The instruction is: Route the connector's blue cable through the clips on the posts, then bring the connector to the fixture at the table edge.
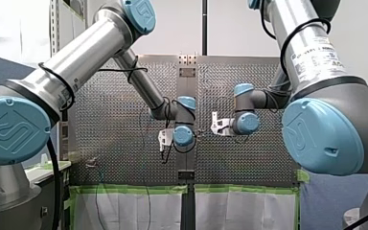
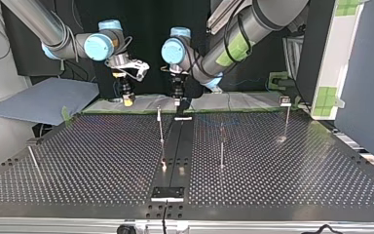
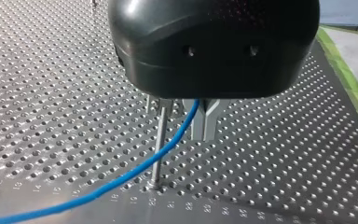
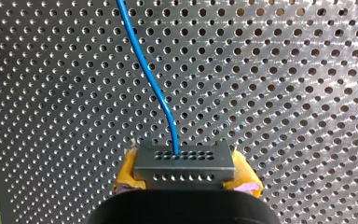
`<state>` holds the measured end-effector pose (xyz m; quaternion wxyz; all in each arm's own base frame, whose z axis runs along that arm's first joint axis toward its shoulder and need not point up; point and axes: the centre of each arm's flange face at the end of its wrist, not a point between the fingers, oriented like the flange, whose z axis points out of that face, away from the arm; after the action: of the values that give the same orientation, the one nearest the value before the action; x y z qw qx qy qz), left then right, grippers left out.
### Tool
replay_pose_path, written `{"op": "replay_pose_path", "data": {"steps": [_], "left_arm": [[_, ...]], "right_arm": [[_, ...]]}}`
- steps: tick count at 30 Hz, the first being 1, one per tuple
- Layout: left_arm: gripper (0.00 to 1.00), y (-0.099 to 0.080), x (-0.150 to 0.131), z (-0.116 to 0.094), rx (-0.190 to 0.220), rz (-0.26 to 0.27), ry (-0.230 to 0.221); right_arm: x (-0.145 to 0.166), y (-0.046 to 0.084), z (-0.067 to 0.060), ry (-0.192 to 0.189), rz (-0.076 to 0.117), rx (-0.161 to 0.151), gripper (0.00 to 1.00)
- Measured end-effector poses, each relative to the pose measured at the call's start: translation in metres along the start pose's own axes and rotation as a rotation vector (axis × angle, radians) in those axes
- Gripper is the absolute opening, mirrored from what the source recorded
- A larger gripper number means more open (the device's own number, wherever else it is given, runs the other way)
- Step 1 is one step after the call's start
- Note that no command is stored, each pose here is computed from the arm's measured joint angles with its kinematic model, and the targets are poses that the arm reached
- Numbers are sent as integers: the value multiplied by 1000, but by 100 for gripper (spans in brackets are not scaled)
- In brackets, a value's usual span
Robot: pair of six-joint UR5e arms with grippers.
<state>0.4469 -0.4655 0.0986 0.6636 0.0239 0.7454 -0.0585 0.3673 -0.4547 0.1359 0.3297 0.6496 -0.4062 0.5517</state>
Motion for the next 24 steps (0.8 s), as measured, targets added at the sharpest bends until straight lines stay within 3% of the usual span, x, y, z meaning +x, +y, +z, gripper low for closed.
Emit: {"op": "replay_pose_path", "data": {"steps": [16,24], "left_arm": [[0,-6,-8,8,10,-4,-3],[0,-11,7,12,22,6,27]], "right_arm": [[3,22,8,21,22,15,0],[4,33,11,33,37,14,0]]}}
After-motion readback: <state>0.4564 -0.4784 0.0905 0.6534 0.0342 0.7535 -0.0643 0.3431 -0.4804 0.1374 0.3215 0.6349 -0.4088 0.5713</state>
